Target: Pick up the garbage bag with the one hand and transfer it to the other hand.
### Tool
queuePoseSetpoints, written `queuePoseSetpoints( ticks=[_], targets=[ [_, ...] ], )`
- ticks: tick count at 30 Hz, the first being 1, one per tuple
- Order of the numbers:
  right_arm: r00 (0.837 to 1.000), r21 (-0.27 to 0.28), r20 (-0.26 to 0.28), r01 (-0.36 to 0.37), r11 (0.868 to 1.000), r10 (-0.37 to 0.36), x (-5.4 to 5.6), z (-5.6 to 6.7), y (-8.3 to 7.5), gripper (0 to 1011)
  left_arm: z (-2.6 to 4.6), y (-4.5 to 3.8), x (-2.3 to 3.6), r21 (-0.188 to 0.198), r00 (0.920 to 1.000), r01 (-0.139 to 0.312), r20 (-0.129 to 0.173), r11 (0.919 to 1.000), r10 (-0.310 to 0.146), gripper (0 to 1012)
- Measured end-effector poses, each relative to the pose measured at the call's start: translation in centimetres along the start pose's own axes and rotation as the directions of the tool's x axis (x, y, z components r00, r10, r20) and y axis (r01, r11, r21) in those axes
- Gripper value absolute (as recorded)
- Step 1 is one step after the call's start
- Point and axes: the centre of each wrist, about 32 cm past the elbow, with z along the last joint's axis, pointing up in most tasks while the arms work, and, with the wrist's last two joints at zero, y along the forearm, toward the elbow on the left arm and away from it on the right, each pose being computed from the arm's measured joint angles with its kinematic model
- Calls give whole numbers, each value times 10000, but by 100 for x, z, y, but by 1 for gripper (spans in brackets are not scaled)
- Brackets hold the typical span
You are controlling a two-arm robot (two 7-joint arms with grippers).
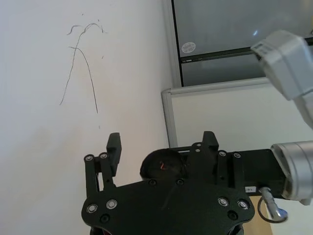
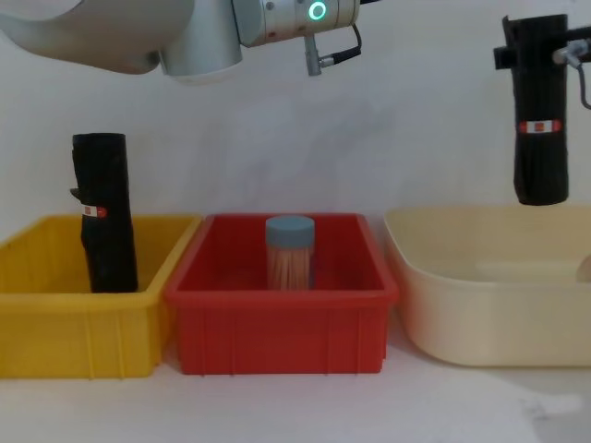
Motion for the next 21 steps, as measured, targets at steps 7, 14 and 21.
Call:
queuePoseSetpoints(
  ticks=[7, 14, 21],
  targets=[
    [9986, -426, -294, 426, 9982, -439, 61, 1, 57, 762, 0, -2, -1, -2, 10000, 2, 0, 10000, -2, 1001],
    [9966, -671, -471, 639, 9957, -671, 92, -1, 89, 941, 0, -3, -1, -3, 10000, 3, 0, 10000, -3, 1001],
    [9951, -830, -572, 756, 9937, -805, 111, -2, 108, 1000, 0, -3, -1, -2, 10000, 3, 0, 10000, -3, 1001]
  ],
)
